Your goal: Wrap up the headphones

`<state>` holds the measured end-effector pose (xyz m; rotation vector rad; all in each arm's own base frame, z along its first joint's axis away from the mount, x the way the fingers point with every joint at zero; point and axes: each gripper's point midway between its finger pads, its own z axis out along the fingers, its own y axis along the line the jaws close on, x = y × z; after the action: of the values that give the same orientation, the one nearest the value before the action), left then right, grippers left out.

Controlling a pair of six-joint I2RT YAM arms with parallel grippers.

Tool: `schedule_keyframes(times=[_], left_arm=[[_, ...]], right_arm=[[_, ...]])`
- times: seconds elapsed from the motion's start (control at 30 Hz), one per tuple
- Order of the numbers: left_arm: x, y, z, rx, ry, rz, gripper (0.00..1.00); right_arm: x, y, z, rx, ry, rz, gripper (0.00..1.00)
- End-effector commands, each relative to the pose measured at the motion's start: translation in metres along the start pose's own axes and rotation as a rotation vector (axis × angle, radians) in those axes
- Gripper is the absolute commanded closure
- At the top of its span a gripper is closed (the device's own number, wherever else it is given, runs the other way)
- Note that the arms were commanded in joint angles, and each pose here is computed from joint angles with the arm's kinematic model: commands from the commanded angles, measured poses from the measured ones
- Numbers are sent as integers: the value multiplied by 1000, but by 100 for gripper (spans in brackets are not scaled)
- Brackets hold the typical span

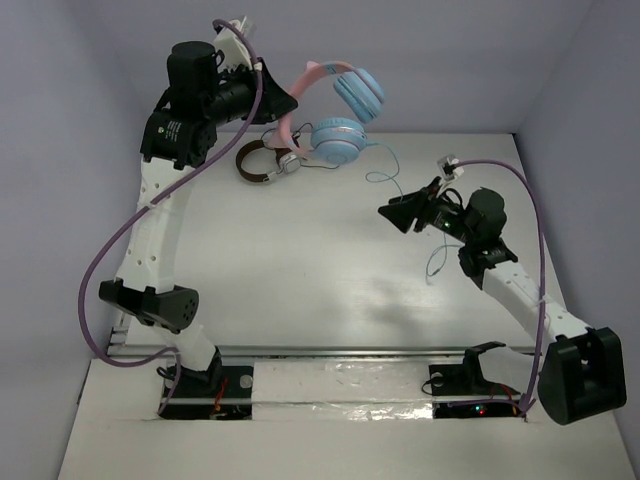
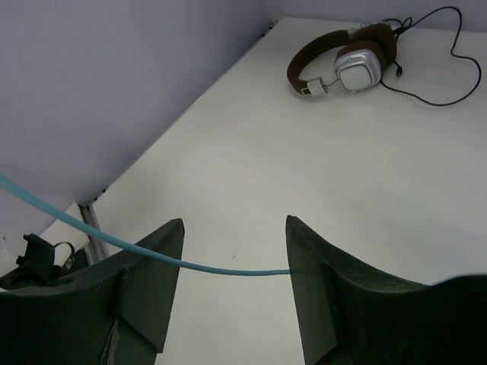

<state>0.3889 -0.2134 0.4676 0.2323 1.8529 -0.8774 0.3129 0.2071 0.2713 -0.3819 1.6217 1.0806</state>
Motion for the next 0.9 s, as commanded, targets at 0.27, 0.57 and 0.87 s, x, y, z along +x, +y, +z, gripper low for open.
schedule_keyframes(times=[0.27, 0.57, 0.87], left_arm=[[-74, -46, -44, 211, -238, -33, 100], [-56, 23, -12, -13, -289, -125, 100], [7, 124, -6, -390, -360, -172, 100]], right_arm=[[21, -10, 3, -15, -24, 17, 60], [28, 7, -10, 11, -8, 104, 100], [-53, 51, -39, 320, -42, -40, 100]])
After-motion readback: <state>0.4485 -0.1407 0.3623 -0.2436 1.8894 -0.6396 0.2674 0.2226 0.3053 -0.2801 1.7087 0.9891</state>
